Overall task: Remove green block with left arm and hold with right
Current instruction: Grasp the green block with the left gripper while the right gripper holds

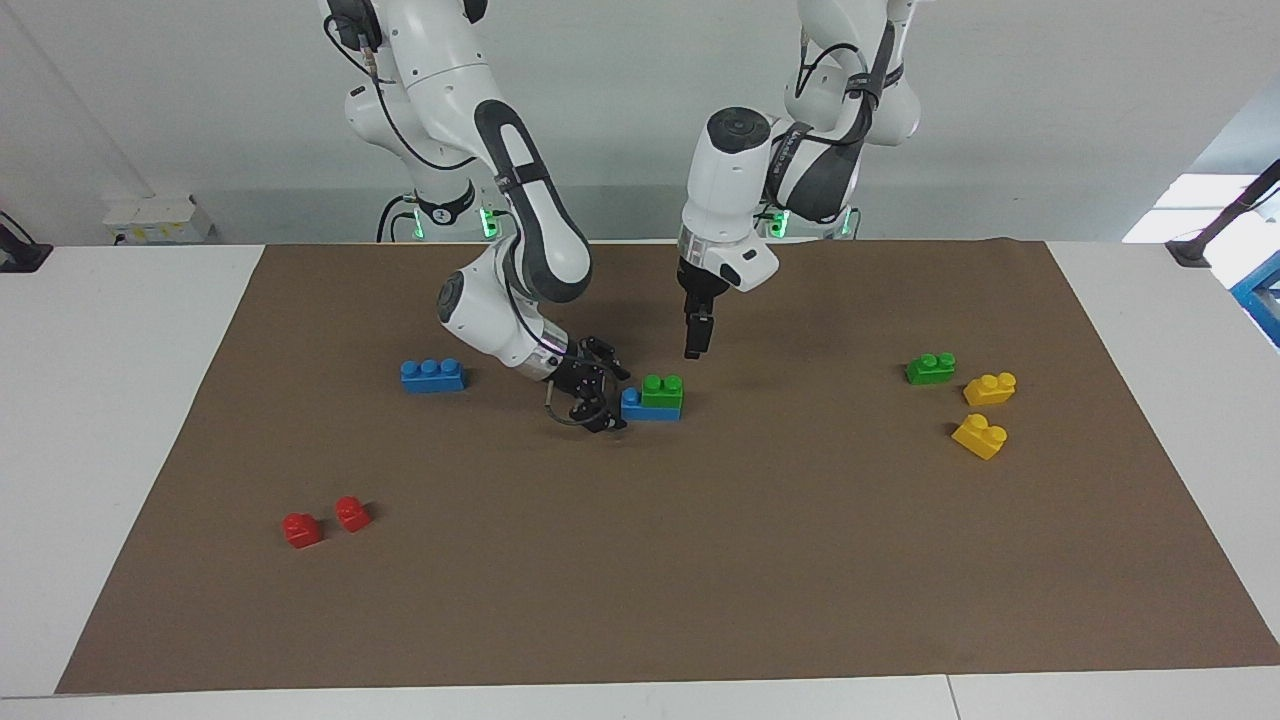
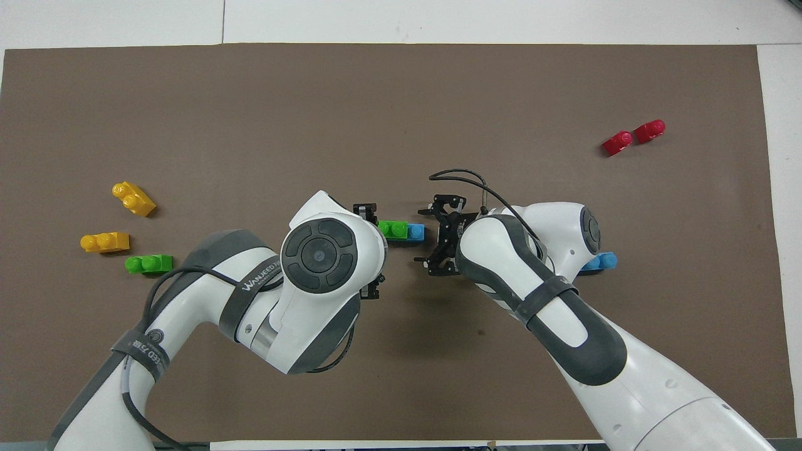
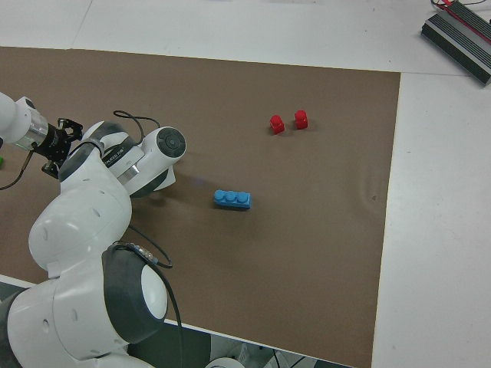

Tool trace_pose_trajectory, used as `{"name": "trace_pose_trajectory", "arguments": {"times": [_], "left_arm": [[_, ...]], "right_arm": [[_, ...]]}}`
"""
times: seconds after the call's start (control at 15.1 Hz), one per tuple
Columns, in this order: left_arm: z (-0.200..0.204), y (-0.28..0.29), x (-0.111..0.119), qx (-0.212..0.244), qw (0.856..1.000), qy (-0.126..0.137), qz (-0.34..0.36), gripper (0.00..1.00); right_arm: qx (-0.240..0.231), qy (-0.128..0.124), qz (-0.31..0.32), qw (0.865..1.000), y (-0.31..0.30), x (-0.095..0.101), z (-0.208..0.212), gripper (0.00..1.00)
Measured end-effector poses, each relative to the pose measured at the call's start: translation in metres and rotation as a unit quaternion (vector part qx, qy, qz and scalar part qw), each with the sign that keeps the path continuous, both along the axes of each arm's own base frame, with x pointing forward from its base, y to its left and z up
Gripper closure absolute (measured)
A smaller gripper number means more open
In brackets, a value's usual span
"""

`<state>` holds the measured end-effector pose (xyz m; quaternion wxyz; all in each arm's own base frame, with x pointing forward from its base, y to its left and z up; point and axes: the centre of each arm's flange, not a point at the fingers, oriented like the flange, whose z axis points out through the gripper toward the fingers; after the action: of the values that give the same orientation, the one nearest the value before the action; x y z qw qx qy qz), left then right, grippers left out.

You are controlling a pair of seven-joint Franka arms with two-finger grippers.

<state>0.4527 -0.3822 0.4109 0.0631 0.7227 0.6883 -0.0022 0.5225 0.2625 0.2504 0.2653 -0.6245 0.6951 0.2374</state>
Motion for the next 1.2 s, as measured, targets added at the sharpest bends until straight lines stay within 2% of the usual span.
{"name": "trace_pose_trajectory", "arguments": {"times": [0.47,0.8,0.93,1.0,1.06,1.2], "left_arm": [[-0.017,-0.012,0.015,0.008,0.999,-0.014,0.029,0.00],[-0.044,-0.023,0.029,0.022,0.999,-0.010,0.032,0.00],[-0.049,-0.024,0.030,0.023,0.999,-0.009,0.032,0.00],[-0.050,-0.024,0.030,0.024,0.999,-0.009,0.031,0.00],[-0.052,-0.024,0.030,0.025,0.999,-0.008,0.031,0.00],[-0.057,-0.026,0.029,0.027,0.999,-0.005,0.032,0.00]], "right_arm": [[-0.010,-0.010,0.007,1.000,0.014,-0.007,-0.003,0.00],[-0.011,-0.012,0.006,1.000,0.010,-0.005,-0.003,0.01],[-0.012,-0.012,0.006,1.000,0.009,-0.004,-0.003,0.10],[-0.012,-0.012,0.006,1.000,0.009,-0.004,-0.003,0.10],[-0.012,-0.013,0.006,1.000,0.009,-0.004,-0.003,0.17],[-0.012,-0.016,0.010,1.000,0.009,-0.004,-0.003,0.38]]}}
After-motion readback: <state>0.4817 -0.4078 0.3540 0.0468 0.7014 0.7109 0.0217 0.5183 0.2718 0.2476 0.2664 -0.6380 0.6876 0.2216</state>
